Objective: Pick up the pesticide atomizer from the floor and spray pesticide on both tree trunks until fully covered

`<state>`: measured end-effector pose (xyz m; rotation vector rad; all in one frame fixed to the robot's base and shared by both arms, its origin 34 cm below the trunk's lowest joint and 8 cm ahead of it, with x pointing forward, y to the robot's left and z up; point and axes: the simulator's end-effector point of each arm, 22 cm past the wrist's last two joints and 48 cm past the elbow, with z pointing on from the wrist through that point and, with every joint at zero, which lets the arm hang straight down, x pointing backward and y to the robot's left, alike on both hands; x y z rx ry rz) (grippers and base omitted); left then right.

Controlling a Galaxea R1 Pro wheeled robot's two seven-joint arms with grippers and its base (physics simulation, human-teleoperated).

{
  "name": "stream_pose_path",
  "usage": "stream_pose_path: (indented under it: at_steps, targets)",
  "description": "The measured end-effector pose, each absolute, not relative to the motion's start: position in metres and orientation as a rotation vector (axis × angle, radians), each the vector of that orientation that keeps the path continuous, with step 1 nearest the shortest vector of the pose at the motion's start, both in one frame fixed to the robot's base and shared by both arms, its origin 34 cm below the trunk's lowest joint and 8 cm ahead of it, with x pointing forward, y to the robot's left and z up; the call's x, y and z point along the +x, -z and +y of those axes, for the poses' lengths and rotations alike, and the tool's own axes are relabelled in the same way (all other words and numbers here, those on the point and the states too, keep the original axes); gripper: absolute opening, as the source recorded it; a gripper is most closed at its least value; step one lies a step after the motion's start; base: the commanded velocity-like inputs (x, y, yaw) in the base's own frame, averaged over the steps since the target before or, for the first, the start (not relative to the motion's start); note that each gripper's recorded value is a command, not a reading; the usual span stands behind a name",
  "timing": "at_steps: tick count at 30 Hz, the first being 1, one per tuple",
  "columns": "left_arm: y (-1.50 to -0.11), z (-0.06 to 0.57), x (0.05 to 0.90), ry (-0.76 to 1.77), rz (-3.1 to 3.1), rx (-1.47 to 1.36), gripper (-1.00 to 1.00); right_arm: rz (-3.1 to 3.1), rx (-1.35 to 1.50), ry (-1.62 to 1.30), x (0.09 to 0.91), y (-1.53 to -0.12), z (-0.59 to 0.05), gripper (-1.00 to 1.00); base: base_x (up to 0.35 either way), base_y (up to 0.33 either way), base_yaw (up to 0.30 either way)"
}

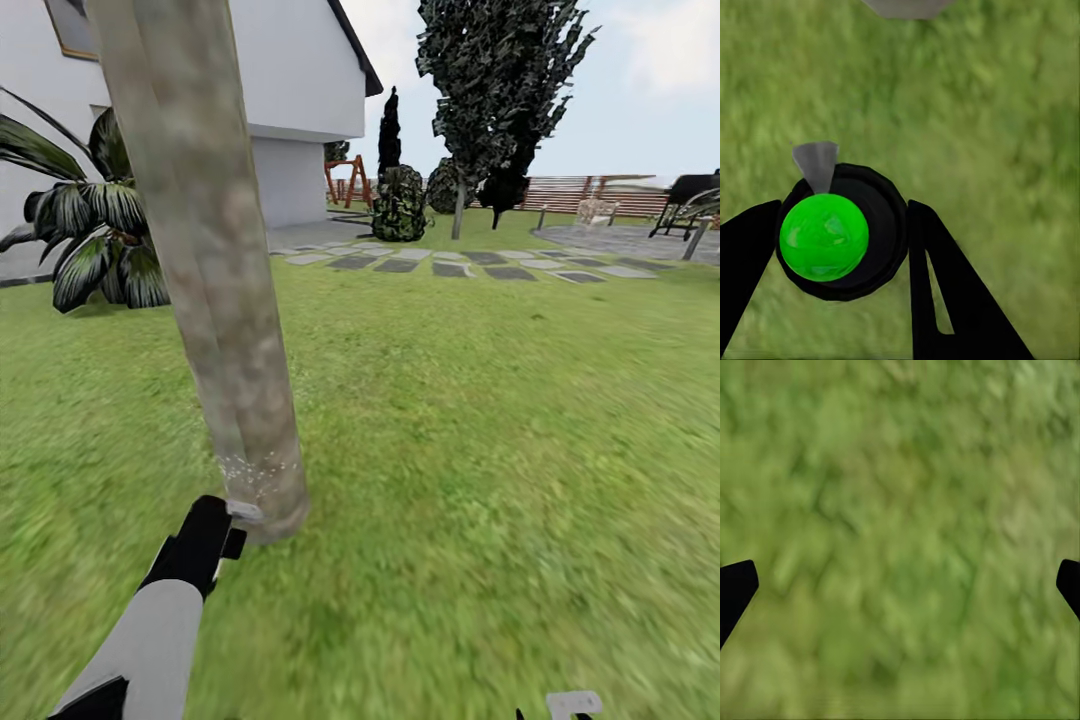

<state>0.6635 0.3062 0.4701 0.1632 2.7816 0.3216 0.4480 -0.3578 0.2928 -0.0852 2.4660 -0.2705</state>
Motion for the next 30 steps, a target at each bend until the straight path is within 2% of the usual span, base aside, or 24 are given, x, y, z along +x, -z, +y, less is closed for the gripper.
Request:
stream_pose_path:
  at_steps: [8, 30]
  targets:
    - [-0.471, 0.297, 0.669, -0.269, 2.757, 0.142, -1.00, 2.464, -0.086, 0.278, 0.448, -0.294, -0.362, 1.00, 0.076, -0.048, 0.008]
    - [-0.471, 0.289, 0.670, -0.255, 2.755, 0.148, -1.00, 2.465, -0.086, 0.276, 0.448, -0.293, -0.361, 1.00, 0.220, -0.195, 0.000]
